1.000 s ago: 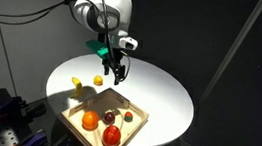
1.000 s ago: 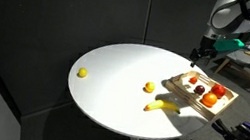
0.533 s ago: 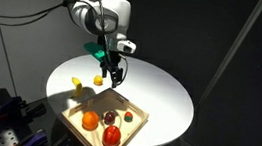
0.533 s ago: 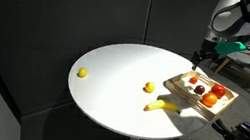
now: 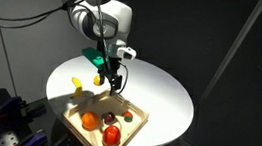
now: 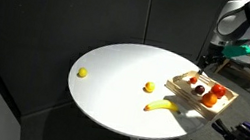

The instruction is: Pick up the orange on the left side in the crate and put it on the table outside the crate

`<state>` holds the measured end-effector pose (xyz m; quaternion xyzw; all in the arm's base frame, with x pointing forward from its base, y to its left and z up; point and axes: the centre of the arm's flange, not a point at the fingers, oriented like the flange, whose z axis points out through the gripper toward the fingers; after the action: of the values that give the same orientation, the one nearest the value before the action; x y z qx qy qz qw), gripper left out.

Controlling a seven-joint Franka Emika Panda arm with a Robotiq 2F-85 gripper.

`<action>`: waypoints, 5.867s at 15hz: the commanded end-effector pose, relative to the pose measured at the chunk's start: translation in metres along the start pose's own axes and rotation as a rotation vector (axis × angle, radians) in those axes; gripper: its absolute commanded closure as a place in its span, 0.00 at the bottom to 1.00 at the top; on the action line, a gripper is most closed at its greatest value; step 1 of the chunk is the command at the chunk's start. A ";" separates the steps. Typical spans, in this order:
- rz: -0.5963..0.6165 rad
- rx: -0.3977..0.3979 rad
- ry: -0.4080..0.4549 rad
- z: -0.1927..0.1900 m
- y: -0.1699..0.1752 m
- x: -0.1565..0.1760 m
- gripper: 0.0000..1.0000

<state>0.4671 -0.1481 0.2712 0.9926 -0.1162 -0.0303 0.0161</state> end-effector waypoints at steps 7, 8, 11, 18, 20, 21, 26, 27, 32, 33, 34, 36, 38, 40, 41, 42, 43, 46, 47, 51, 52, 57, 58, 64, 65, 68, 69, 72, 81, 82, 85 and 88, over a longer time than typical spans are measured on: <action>-0.097 -0.029 0.026 0.025 0.018 -0.038 0.00; -0.104 -0.039 0.038 0.029 0.018 -0.041 0.00; -0.113 -0.046 0.051 0.039 0.017 -0.050 0.00; -0.084 -0.033 0.027 0.060 0.021 -0.065 0.00; -0.077 -0.028 0.019 0.065 0.022 -0.066 0.00; -0.075 -0.028 0.017 0.067 0.023 -0.066 0.00; -0.075 -0.029 0.013 0.072 0.021 -0.063 0.00; -0.079 -0.029 0.015 0.072 0.021 -0.064 0.00; -0.090 -0.030 -0.005 0.072 0.018 -0.063 0.00; -0.090 -0.030 -0.005 0.073 0.018 -0.063 0.00; -0.090 -0.030 -0.005 0.073 0.018 -0.063 0.00; -0.090 -0.030 -0.005 0.073 0.018 -0.063 0.00; -0.090 -0.030 -0.005 0.073 0.018 -0.063 0.00; -0.093 -0.034 -0.001 0.076 0.018 -0.063 0.00; -0.093 -0.034 -0.002 0.078 0.018 -0.062 0.00; -0.092 -0.034 0.000 0.081 0.018 -0.062 0.00; -0.093 -0.032 -0.003 0.083 0.018 -0.062 0.00; -0.084 -0.033 -0.004 0.089 0.017 -0.060 0.00; -0.083 -0.034 0.001 0.091 0.017 -0.059 0.00; -0.080 -0.037 0.021 0.098 0.017 -0.058 0.00; -0.078 -0.039 0.025 0.100 0.017 -0.058 0.00; -0.078 -0.044 0.026 0.109 0.017 -0.057 0.00; -0.078 -0.045 0.023 0.110 0.018 -0.057 0.00; -0.077 -0.048 0.004 0.118 0.022 -0.056 0.00; -0.076 -0.048 0.002 0.120 0.022 -0.056 0.11; -0.079 -0.049 -0.005 0.123 0.022 -0.056 0.44; -0.080 -0.050 -0.002 0.122 0.021 -0.055 0.50; -0.084 -0.049 -0.008 0.122 0.021 -0.055 0.50; -0.101 -0.056 -0.031 0.104 0.013 -0.059 0.50; -0.105 -0.055 -0.042 0.102 0.012 -0.060 0.50; -0.114 -0.057 -0.052 0.092 0.009 -0.061 0.50; -0.125 -0.062 -0.044 0.078 0.008 -0.059 0.50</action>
<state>0.4001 -0.1462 0.1716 0.9961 -0.0567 -0.0590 0.0339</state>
